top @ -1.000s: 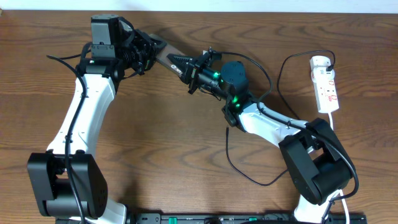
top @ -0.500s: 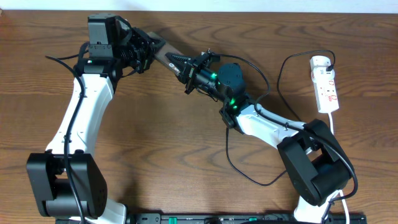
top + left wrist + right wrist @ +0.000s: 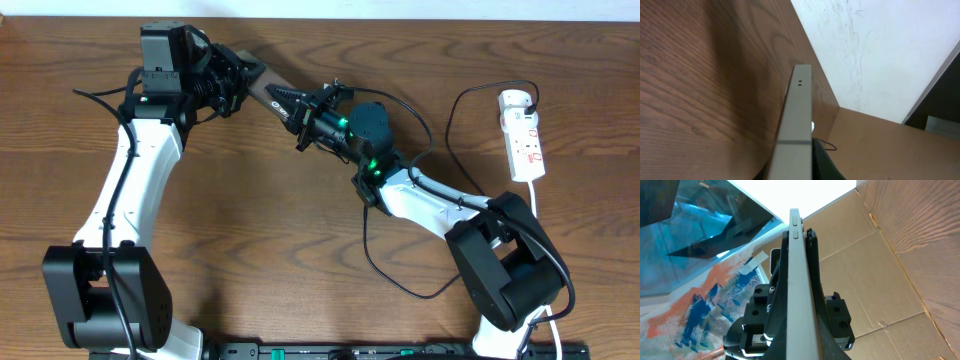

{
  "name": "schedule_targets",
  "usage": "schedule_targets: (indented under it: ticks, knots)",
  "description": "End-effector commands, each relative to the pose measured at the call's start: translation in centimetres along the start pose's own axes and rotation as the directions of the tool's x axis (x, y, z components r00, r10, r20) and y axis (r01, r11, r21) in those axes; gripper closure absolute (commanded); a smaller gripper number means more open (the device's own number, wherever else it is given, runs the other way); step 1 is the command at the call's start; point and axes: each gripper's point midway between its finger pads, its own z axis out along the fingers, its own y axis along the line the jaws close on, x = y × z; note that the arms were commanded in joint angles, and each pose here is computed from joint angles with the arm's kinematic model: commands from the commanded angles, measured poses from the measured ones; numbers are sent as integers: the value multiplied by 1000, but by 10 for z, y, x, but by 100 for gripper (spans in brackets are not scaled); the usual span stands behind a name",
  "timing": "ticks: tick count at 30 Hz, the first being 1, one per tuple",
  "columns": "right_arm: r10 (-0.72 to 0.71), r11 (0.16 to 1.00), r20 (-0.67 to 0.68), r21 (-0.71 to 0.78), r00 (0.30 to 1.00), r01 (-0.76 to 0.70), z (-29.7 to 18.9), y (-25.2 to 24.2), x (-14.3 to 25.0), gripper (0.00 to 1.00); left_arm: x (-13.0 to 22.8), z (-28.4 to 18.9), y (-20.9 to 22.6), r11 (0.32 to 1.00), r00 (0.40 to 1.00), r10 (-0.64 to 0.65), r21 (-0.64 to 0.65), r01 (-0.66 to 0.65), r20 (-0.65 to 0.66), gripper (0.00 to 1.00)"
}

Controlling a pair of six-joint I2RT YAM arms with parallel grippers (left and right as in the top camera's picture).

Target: Plug charger to phone and switch on socket

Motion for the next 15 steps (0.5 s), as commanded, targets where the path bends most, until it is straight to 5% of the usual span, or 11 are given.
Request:
schedule_targets:
  ticks: [1,7,15]
  knots:
    - [-104,993,-108,38,989,109,6,-12,34,99,12,0,-11,997,997,77,20,-77,-25,92]
    - [-104,993,-107,39,989,108,6,-12,33,99,12,0,-11,997,997,77,20,-77,-25,93]
    - [-107,993,-107,38,989,112,6,-12,33,86,12,0,-11,997,997,77,20,-77,-25,93]
